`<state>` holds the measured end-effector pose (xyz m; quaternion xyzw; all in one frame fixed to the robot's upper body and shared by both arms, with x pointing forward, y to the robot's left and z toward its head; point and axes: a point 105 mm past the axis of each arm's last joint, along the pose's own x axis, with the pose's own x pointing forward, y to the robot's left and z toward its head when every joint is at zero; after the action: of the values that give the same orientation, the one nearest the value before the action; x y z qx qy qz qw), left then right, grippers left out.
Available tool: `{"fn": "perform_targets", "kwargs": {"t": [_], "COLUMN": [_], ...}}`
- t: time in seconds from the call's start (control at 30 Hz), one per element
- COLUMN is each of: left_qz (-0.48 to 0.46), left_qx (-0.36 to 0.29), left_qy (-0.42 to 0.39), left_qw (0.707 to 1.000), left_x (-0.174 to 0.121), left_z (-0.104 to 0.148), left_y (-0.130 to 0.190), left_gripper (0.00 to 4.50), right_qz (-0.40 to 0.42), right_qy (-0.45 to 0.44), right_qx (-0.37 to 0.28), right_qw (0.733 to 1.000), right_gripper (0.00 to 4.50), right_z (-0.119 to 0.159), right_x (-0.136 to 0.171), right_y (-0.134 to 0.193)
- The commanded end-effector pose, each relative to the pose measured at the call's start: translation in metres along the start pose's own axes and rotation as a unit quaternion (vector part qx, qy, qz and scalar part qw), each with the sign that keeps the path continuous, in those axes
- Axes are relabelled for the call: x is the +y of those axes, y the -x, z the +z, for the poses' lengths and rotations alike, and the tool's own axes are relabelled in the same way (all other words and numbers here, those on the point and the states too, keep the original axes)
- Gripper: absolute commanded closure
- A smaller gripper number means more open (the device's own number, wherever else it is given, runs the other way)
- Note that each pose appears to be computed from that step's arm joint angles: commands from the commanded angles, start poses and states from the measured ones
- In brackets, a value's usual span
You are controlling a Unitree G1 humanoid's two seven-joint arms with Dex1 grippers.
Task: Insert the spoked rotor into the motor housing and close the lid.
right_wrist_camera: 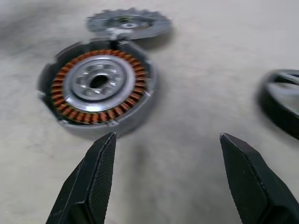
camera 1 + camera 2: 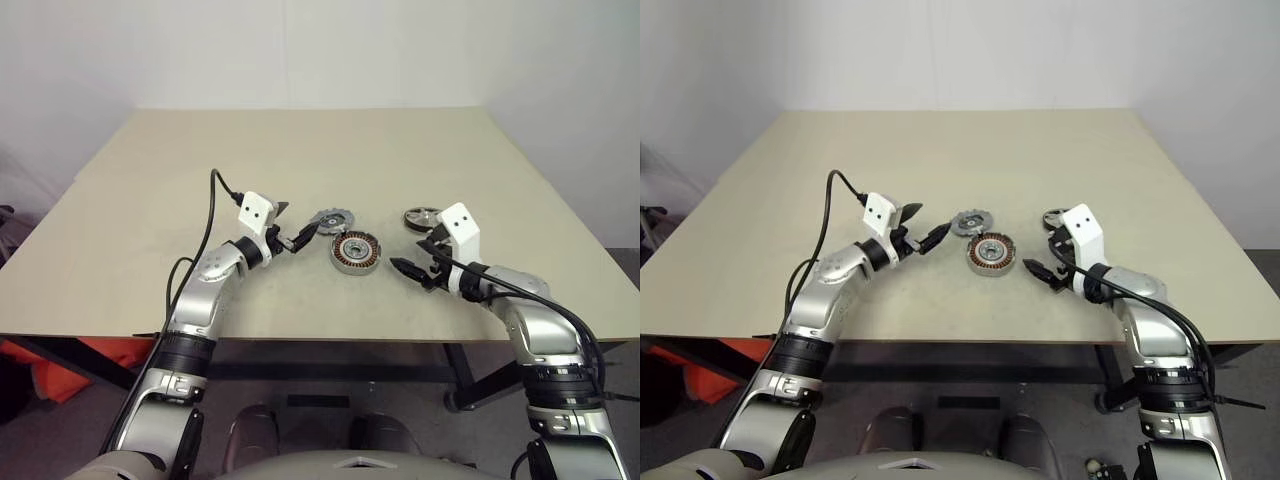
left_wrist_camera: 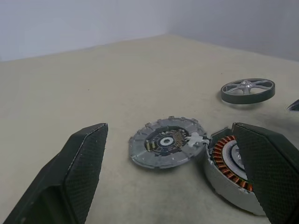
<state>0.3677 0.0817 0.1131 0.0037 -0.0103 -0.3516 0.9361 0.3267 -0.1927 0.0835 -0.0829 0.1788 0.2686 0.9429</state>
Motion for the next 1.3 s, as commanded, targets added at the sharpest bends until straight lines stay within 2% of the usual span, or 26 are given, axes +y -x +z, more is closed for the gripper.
{"fn": "perform_targets", "kwargs": {"t": [0.03,0.33,0.77,1.3], "left_qz": [-0.021,-0.035,-0.028,-0.026], "left_qx": [-0.019,-0.019,-0.017,-0.014], "left_qy": [-0.013,-0.017,-0.021,-0.025], "left_qw": [1.000,0.999,0.999,0.999], "left_x": [-0.006,-0.013,-0.009,-0.010], "left_z": [0.012,0.011,0.010,0.009], "left_y": [-0.009,-0.015,-0.012,-0.012], "left_gripper": [0.00,0.00,0.00,0.00], "right_qz": [-0.035,-0.118,-0.125,-0.103], "right_qy": [0.018,0.011,0.000,-0.046], "right_qx": [-0.035,0.012,0.082,0.059], "right_qw": [0.999,0.993,0.989,0.992], "right_gripper": [0.55,0.55,0.55,0.55], "right_z": [0.018,-0.005,-0.045,-0.038], "right_x": [-0.011,-0.039,-0.044,-0.041], "right_y": [0.012,0.024,0.038,0.026]}}
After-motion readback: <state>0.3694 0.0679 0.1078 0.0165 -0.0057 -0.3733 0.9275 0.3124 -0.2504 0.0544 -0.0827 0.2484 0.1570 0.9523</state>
